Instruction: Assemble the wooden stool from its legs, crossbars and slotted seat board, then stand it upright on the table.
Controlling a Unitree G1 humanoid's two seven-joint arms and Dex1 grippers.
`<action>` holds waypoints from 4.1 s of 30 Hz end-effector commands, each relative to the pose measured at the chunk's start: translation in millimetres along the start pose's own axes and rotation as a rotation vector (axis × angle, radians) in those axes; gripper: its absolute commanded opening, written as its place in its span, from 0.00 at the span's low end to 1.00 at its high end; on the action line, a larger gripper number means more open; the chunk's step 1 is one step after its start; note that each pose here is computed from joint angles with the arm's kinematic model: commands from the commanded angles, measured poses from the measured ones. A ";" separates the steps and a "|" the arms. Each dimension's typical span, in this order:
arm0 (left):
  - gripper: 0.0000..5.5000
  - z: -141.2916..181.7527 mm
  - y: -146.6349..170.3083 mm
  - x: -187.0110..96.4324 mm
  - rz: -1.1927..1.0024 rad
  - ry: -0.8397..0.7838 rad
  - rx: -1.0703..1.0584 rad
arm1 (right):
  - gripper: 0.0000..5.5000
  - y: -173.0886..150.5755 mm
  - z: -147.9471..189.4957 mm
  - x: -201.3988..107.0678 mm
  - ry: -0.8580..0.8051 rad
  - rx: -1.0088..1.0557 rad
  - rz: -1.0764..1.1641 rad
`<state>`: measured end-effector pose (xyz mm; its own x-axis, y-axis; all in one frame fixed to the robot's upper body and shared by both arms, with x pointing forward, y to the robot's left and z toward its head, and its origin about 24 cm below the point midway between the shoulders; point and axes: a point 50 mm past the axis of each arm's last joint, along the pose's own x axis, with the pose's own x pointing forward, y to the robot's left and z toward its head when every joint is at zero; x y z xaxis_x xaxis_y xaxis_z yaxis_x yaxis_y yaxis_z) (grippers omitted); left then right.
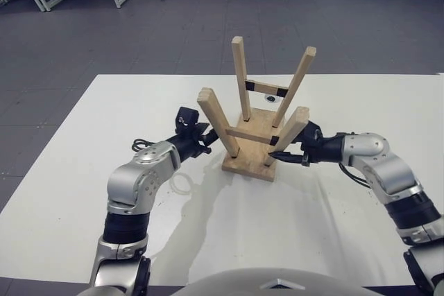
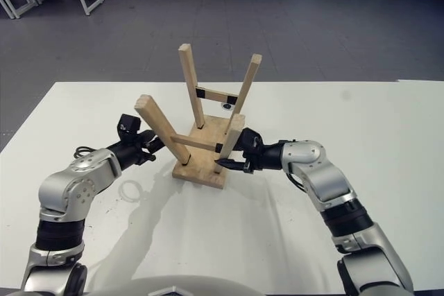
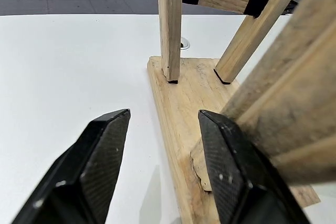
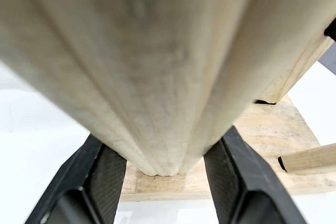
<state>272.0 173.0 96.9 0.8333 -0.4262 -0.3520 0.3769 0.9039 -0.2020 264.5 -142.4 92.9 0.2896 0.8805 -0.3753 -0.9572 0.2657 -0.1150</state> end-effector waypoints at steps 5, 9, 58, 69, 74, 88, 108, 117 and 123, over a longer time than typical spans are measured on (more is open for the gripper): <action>0.44 1.7 28.0 -12.0 0.169 -0.004 -0.025 | 0.37 42.5 -69.9 22.1 0.313 0.255 -0.080; 0.44 31.8 34.8 -20.9 0.224 -0.133 -0.045 | 0.37 30.8 -66.3 31.9 0.324 0.286 -0.146; 0.44 204.3 -50.9 -56.5 -0.024 -0.647 -0.172 | 0.37 31.0 -69.5 35.6 0.345 0.280 -0.157; 0.44 88.8 -12.5 0.4 0.117 -0.202 0.003 | 0.37 28.9 -67.5 35.7 0.347 0.269 -0.150; 0.44 -10.2 -18.1 9.7 0.098 0.087 -0.070 | 0.37 28.3 -65.5 35.9 0.345 0.265 -0.149; 0.44 183.4 -33.2 -79.7 -0.321 -0.635 -0.111 | 0.37 32.7 -70.0 42.1 0.325 0.267 -0.153; 0.44 174.8 -29.6 -113.4 -0.251 -0.610 -0.009 | 0.71 -7.9 -31.2 12.2 0.305 0.053 -0.377; 0.44 99.9 -39.0 -110.9 -0.453 -0.135 0.197 | 0.71 22.1 -30.7 69.0 0.223 0.098 -0.341; 0.44 46.4 -44.7 -80.3 -0.452 0.109 0.261 | 0.71 25.3 -28.0 79.2 0.197 0.131 -0.357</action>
<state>202.6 178.3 188.5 0.5335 -0.7663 -0.3578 0.7829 0.6076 -0.1340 262.7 -74.7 35.8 0.5754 0.6523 -0.4933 -0.7970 0.5825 -0.1595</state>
